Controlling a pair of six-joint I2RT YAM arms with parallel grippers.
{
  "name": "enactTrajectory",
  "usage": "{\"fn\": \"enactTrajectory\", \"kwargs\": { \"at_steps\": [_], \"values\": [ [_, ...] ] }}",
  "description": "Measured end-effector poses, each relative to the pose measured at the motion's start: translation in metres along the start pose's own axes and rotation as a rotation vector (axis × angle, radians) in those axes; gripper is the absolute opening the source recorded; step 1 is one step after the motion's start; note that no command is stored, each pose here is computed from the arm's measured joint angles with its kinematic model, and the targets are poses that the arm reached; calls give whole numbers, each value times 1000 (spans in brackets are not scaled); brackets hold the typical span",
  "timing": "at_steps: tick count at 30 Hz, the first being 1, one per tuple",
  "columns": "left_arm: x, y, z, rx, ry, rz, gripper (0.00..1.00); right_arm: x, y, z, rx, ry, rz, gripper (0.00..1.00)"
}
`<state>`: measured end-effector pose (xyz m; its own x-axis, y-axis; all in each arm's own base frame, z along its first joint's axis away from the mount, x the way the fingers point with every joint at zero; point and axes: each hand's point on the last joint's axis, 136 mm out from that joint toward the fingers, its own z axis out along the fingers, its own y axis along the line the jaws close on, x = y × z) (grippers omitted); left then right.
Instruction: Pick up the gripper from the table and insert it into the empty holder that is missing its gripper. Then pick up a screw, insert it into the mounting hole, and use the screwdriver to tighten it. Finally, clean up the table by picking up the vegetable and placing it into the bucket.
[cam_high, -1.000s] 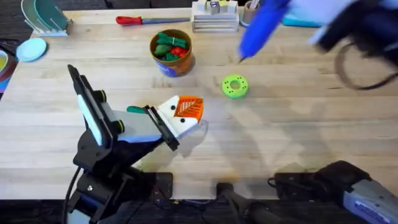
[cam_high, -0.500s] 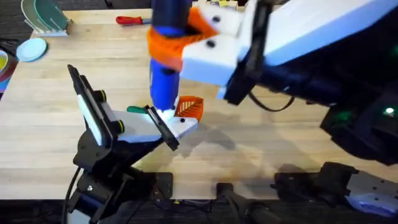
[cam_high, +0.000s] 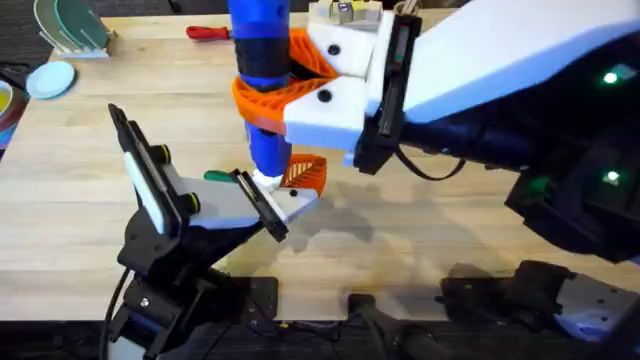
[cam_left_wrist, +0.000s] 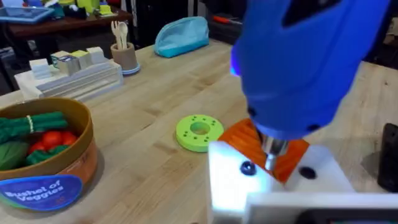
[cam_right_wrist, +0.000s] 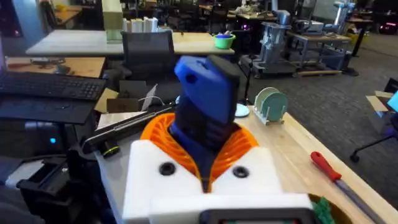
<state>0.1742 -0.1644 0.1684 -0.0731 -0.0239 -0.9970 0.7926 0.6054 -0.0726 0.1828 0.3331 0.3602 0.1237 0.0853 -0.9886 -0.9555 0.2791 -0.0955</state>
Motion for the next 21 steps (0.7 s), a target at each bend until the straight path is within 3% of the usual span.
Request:
{"fn": "enactTrajectory", "kwargs": {
  "at_steps": [21],
  "values": [
    [0,1,0,-3,0,0,5,2,-1,1,-1,1,-63,20]
  ]
}}
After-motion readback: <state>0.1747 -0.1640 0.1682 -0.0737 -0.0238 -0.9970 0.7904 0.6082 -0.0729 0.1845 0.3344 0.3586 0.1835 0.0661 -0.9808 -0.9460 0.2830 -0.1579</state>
